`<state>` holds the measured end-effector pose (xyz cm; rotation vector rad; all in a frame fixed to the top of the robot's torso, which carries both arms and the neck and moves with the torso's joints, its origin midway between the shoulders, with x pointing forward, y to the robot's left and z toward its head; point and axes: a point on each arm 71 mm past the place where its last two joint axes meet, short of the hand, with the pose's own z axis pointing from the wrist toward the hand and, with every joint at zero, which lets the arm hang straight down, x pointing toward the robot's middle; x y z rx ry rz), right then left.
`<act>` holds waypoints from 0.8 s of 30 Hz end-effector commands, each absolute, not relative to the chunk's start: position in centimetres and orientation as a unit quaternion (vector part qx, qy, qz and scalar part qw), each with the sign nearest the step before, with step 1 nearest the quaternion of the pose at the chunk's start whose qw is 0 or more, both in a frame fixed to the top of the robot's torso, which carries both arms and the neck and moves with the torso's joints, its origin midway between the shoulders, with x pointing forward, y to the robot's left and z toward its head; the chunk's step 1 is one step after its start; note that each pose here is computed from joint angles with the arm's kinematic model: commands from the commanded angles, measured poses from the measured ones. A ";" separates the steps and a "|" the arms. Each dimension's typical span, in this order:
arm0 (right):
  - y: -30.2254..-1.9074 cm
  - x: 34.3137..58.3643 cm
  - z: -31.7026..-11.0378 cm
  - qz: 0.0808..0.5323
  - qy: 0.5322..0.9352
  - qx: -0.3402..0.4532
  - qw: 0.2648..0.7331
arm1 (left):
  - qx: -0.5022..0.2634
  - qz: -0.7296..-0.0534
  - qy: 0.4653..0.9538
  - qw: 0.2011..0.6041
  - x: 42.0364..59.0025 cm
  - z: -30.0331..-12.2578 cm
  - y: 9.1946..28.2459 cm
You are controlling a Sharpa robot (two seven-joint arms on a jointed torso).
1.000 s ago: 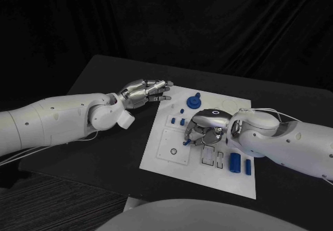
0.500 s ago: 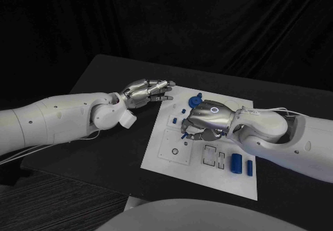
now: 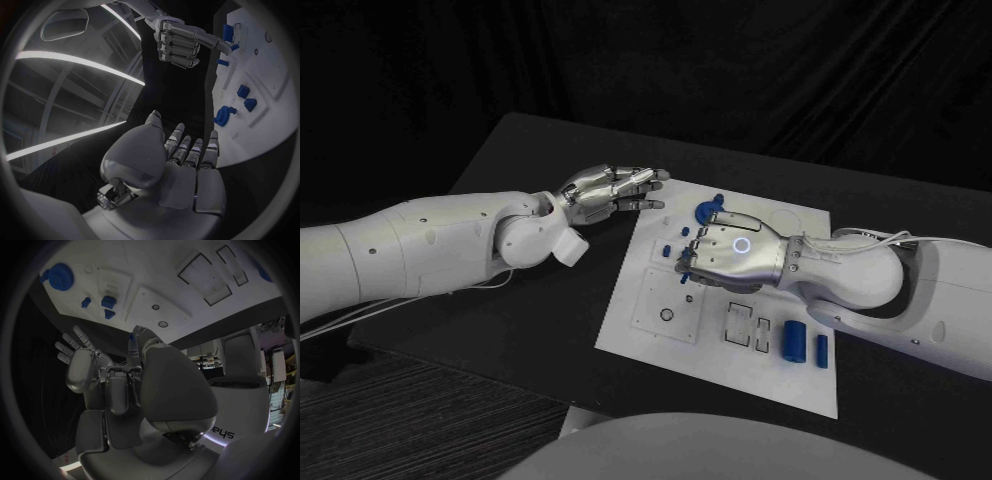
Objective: Assemble the parts on the task board
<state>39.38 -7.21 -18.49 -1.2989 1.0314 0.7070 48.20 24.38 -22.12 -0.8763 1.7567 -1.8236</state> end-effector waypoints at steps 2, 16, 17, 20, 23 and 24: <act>-7.2 38.9 -18.5 0.279 0.394 -0.612 0.627 | -0.316 -0.670 0.635 0.220 48.1 -22.1 24.1; -7.5 38.9 -18.8 0.261 0.388 -0.629 0.621 | -0.316 -0.672 0.634 0.217 48.0 -22.3 23.7; -7.6 38.8 -18.7 0.263 0.385 -0.626 0.625 | -0.316 -0.672 0.633 0.217 47.9 -22.3 23.7; -7.9 38.8 -18.6 0.269 0.379 -0.616 0.636 | -0.317 -0.675 0.629 0.221 47.8 -22.3 23.9; -8.4 39.0 -18.5 0.279 0.388 -0.594 0.647 | -0.317 -0.678 0.623 0.227 47.7 -22.2 24.1; -8.5 39.2 -18.4 0.283 0.395 -0.583 0.651 | -0.318 -0.678 0.622 0.229 47.7 -22.2 24.2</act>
